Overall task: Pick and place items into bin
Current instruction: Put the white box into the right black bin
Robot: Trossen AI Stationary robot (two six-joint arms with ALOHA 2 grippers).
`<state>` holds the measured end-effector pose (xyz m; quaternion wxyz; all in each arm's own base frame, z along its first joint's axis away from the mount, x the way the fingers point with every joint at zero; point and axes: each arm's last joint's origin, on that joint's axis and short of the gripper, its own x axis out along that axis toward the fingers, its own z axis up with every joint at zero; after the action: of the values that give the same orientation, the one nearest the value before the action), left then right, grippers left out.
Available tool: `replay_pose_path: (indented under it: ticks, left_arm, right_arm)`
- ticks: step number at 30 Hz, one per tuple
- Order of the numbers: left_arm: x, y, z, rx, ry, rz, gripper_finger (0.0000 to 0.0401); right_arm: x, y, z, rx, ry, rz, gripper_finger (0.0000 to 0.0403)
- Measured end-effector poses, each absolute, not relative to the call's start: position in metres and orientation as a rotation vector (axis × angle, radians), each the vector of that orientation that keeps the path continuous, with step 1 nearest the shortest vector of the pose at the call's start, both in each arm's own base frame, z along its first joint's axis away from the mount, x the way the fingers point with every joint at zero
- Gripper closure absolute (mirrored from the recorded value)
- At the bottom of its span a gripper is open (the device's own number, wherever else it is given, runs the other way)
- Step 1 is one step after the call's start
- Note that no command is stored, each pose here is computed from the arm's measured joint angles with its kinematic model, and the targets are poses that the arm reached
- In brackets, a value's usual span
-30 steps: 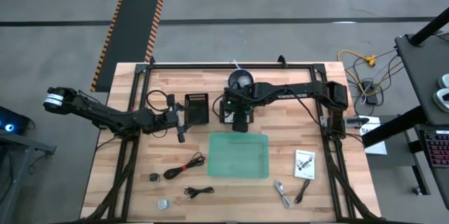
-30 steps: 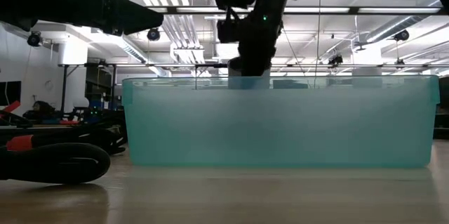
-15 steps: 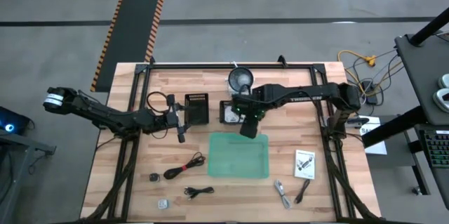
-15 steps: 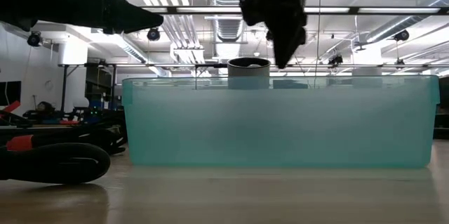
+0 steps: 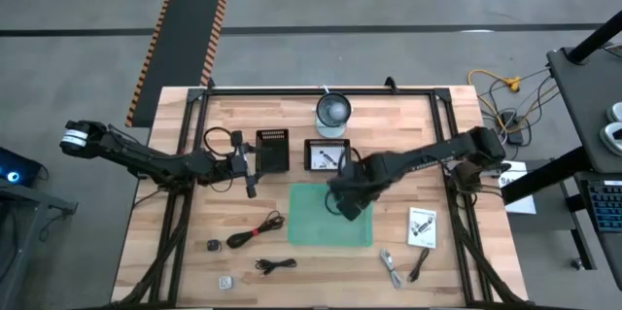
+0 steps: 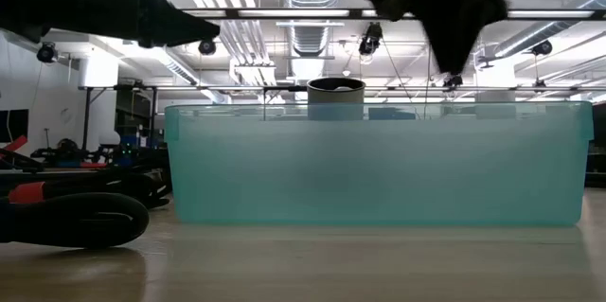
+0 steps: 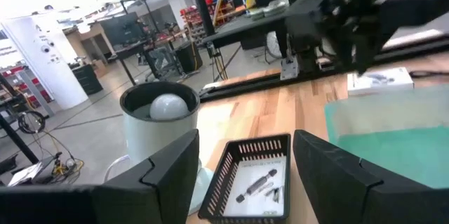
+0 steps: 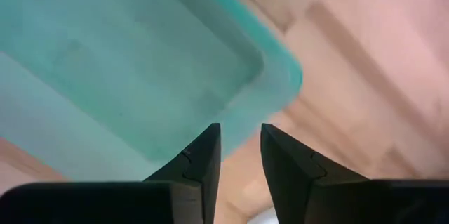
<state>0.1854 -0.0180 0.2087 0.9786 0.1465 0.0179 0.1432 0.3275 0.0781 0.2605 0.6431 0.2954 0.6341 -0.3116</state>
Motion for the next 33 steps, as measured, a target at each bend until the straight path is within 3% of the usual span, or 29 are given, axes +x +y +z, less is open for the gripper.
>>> replay_pose_path:
  ticks: [16, 27, 33]
  left_arm:
    - [0.185, -0.018, 0.207, 0.302, 0.058, 0.285, 0.0186]
    - [0.185, -0.018, 0.207, 0.302, 0.057, 0.285, 0.0186]
    - [0.185, -0.018, 0.207, 0.303, 0.058, 0.285, 0.0186]
  right_arm:
    - [0.258, 0.187, 0.236, 0.776, 1.402, -1.061, 0.032]
    - [0.235, 0.186, 0.198, 0.827, 1.376, -1.147, 0.0252]
    - [0.216, 0.171, 0.188, 0.915, 1.344, -1.162, 0.0237]
